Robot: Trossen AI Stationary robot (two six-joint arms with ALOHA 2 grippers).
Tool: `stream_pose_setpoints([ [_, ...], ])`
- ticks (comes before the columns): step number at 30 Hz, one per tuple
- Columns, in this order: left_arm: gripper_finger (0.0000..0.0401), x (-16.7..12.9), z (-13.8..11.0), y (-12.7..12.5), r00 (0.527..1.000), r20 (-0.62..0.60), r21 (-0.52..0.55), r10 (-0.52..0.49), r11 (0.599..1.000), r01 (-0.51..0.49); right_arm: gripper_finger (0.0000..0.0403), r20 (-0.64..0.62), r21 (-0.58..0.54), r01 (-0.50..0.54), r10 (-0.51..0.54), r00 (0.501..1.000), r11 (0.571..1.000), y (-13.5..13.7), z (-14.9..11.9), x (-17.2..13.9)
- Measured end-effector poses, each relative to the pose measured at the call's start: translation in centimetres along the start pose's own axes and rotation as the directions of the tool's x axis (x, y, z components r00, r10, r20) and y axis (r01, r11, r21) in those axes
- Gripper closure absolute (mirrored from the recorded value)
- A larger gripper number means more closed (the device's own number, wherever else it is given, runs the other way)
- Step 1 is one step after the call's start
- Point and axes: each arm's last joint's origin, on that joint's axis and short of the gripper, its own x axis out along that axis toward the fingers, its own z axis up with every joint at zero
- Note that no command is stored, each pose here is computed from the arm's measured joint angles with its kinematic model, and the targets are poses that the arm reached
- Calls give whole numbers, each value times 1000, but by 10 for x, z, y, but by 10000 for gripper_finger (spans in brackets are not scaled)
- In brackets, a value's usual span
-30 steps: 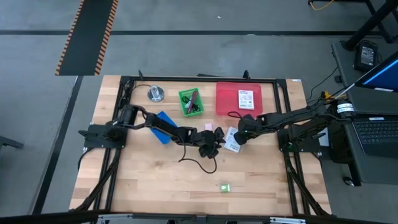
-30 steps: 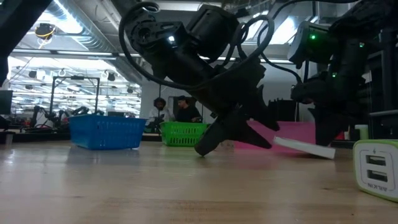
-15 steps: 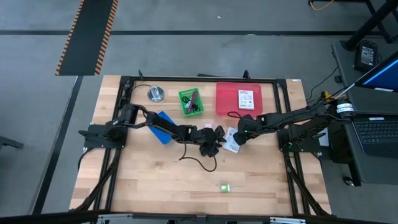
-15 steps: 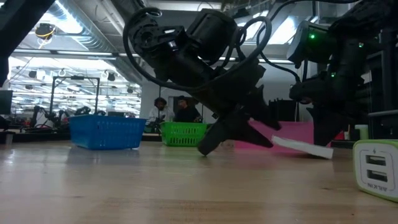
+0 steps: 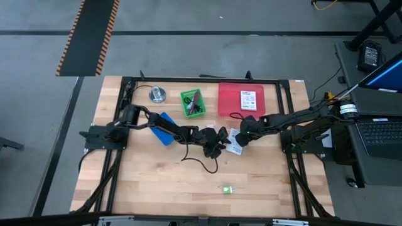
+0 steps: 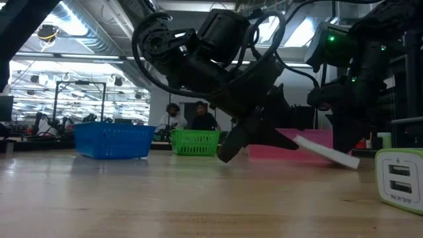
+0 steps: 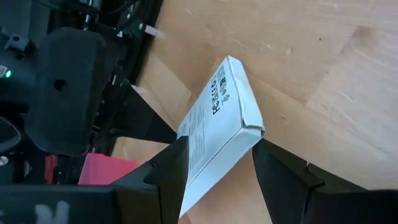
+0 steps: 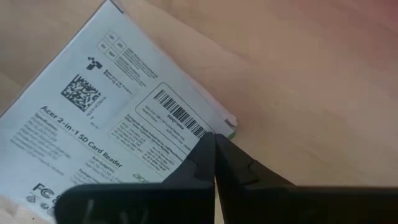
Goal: Pick and place items into bin
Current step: Put the white card reader box into the pink bin
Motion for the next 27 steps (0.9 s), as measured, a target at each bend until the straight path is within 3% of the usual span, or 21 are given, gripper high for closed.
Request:
stream_pose_setpoints([
  [8, 240, 0, 2, 0, 999, 47, 38, -19, 999, 18, 403, 14, -1, -23, 23, 1000, 1000, 2, 1, 0],
  [20, 337, 0, -4, 6, 997, 70, 29, -23, 999, 21, 403, 31, -21, -52, 52, 998, 998, 5, 2, 0],
  [27, 364, -1, -3, 6, 995, 90, 31, -31, 999, 29, 403, 32, -46, -57, 59, 998, 997, 6, 3, 0],
])
